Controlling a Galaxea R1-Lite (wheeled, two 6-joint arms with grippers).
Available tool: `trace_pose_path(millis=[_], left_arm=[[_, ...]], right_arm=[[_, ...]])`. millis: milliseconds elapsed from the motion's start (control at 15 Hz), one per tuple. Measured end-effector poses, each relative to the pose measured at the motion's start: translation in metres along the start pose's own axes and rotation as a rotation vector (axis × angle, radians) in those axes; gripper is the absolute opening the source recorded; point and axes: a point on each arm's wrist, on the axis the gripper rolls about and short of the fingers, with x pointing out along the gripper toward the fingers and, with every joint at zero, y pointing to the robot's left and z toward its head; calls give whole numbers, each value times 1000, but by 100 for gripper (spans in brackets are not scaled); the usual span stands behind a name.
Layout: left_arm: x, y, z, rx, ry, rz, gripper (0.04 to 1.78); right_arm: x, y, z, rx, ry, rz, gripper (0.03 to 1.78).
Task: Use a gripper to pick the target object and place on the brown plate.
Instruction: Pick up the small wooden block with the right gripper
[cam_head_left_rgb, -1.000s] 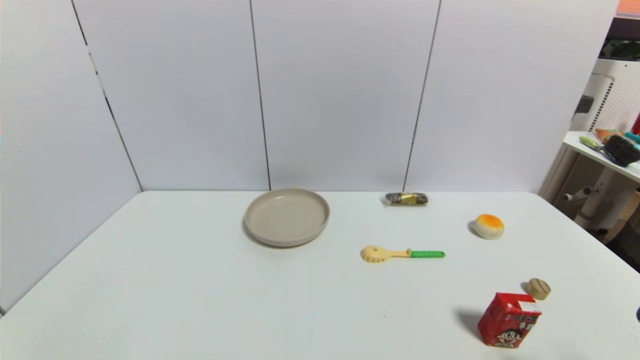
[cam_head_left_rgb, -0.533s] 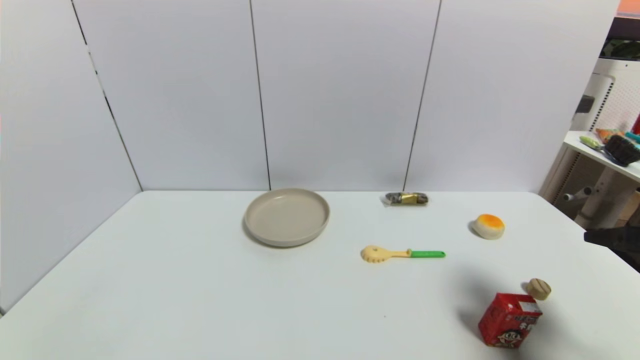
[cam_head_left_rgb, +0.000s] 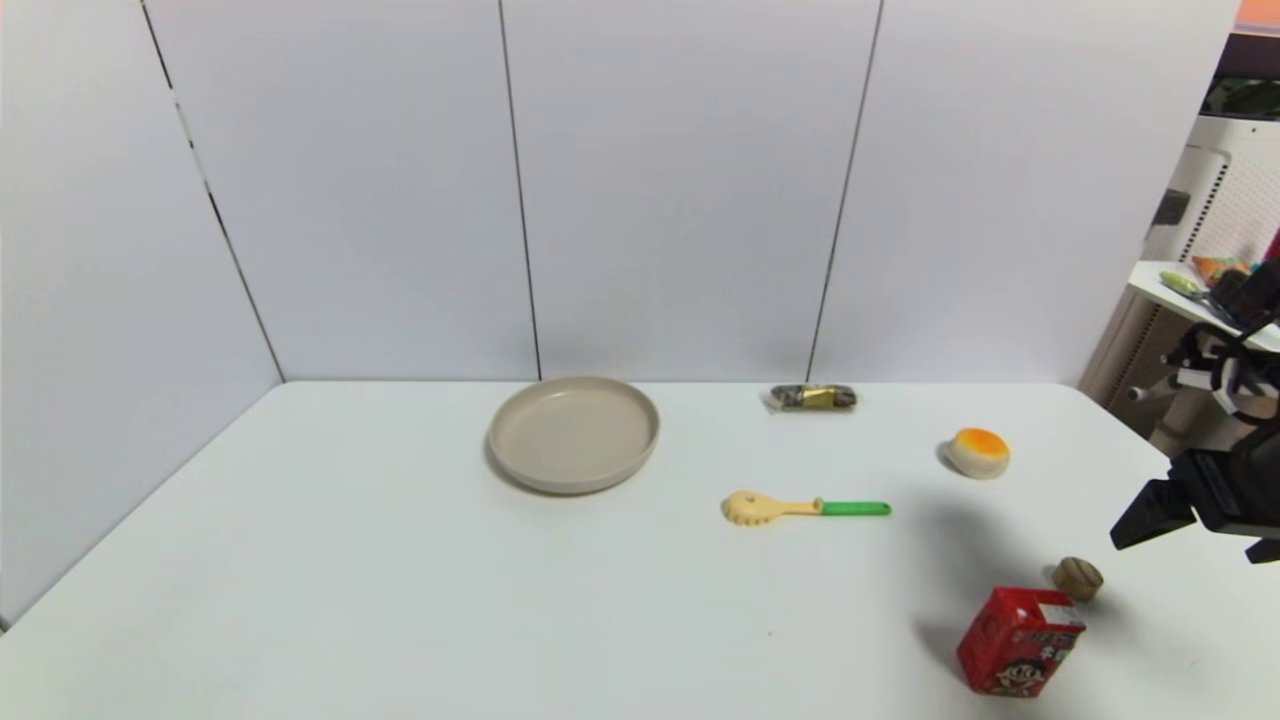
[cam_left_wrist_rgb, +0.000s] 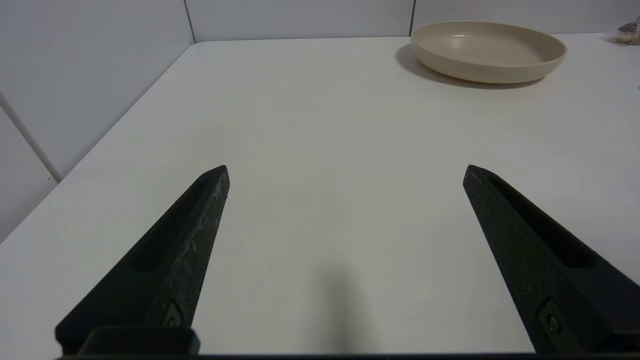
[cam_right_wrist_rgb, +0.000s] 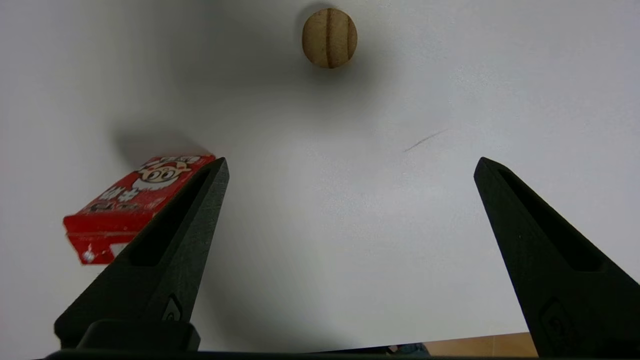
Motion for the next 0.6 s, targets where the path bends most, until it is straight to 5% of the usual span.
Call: trace_pose_path(millis=[333, 600], left_arm=[[0, 0, 0, 0, 0, 0, 169], [0, 0, 0, 0, 0, 0, 169]], right_arm=[[39, 0, 18, -3, 122, -5, 169], [61, 2, 30, -41, 137, 0, 169]])
